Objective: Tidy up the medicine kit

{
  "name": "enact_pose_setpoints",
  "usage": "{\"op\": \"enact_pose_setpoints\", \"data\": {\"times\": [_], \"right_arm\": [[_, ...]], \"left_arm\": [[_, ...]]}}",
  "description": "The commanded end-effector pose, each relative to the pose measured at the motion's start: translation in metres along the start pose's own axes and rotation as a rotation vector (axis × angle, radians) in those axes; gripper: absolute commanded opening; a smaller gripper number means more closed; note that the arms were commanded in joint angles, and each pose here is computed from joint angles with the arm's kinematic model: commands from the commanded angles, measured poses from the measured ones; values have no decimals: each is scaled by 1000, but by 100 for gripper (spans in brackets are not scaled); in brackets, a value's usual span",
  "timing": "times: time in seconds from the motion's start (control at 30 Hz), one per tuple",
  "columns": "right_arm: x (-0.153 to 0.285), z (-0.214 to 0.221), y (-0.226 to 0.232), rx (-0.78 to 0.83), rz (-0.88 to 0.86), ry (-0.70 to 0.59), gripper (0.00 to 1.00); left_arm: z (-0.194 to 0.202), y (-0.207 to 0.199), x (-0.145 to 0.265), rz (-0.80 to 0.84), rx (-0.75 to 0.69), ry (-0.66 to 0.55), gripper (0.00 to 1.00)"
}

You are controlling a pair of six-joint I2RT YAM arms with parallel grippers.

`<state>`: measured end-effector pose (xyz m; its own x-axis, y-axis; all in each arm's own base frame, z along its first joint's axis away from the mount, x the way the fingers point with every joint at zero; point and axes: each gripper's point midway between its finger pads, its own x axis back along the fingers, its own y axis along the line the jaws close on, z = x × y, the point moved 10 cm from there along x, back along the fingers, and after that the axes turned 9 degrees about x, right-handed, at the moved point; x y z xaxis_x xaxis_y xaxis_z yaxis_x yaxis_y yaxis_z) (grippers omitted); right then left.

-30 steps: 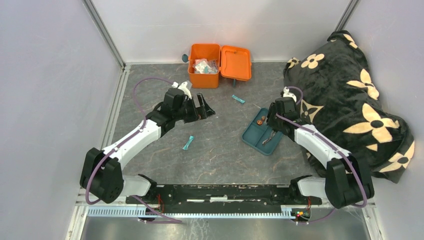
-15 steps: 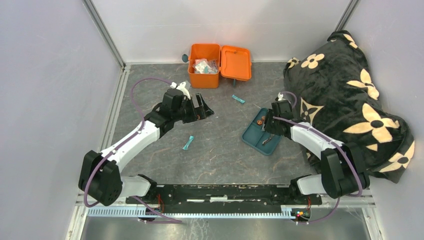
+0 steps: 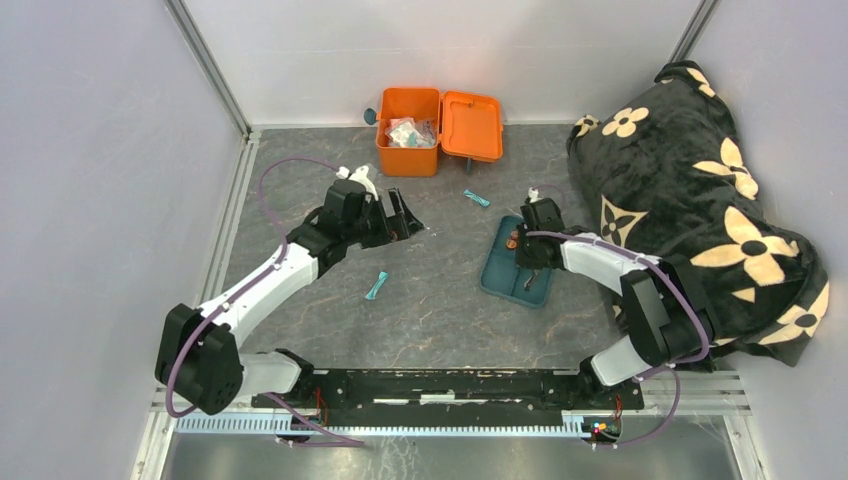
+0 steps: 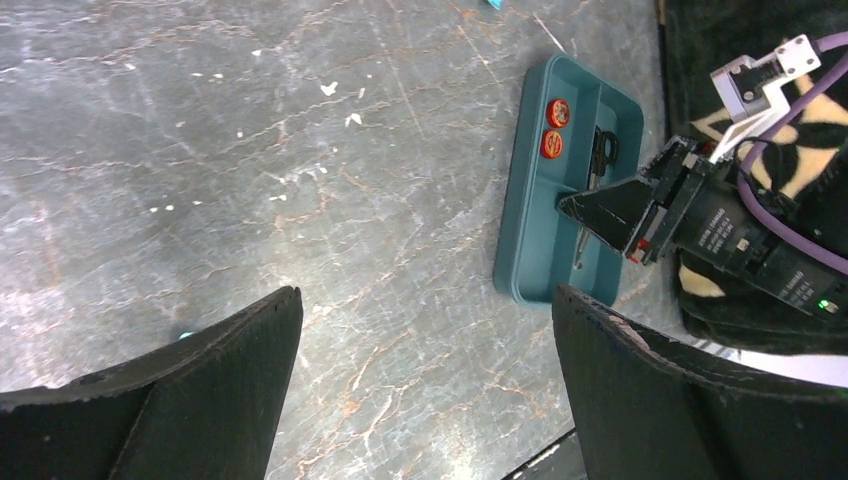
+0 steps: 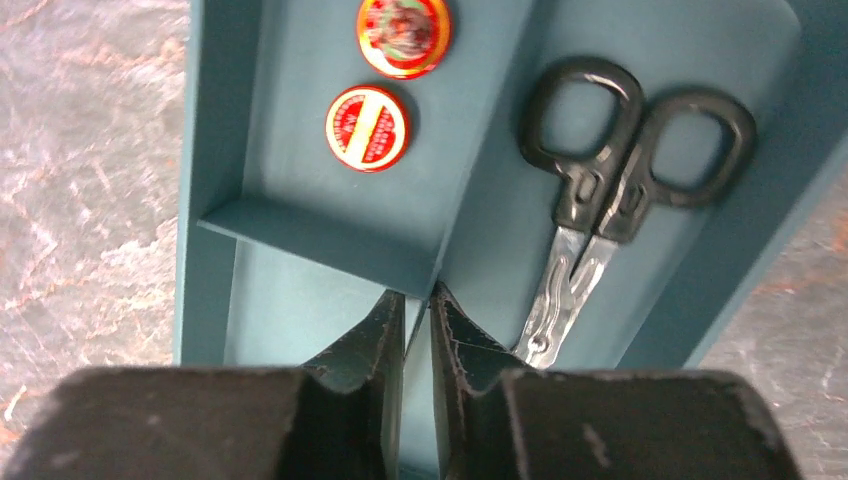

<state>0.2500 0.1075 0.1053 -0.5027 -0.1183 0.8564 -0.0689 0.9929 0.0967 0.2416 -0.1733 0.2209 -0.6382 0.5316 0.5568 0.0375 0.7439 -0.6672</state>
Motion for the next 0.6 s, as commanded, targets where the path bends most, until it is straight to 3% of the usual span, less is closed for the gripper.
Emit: {"op": "enact_pose_setpoints", "data": {"times": [0.0, 0.13, 0.33, 0.43, 0.57], "right_arm": [[1, -4, 20, 142, 7, 14, 16], [2, -7, 43, 246, -19, 13, 10], [5, -10, 76, 383, -113, 19, 6], [6, -11, 88, 426, -165, 18, 11], [16, -20, 95, 446, -206, -29, 27]], "left_arm": [[-8, 9, 13, -119, -57, -100, 100], [-10, 23, 20, -270, -43, -177, 100], [4, 45, 29, -387, -23, -188, 100], [11, 55, 32, -423, -14, -189, 100], [18, 64, 31, -462, -12, -171, 100]]}}
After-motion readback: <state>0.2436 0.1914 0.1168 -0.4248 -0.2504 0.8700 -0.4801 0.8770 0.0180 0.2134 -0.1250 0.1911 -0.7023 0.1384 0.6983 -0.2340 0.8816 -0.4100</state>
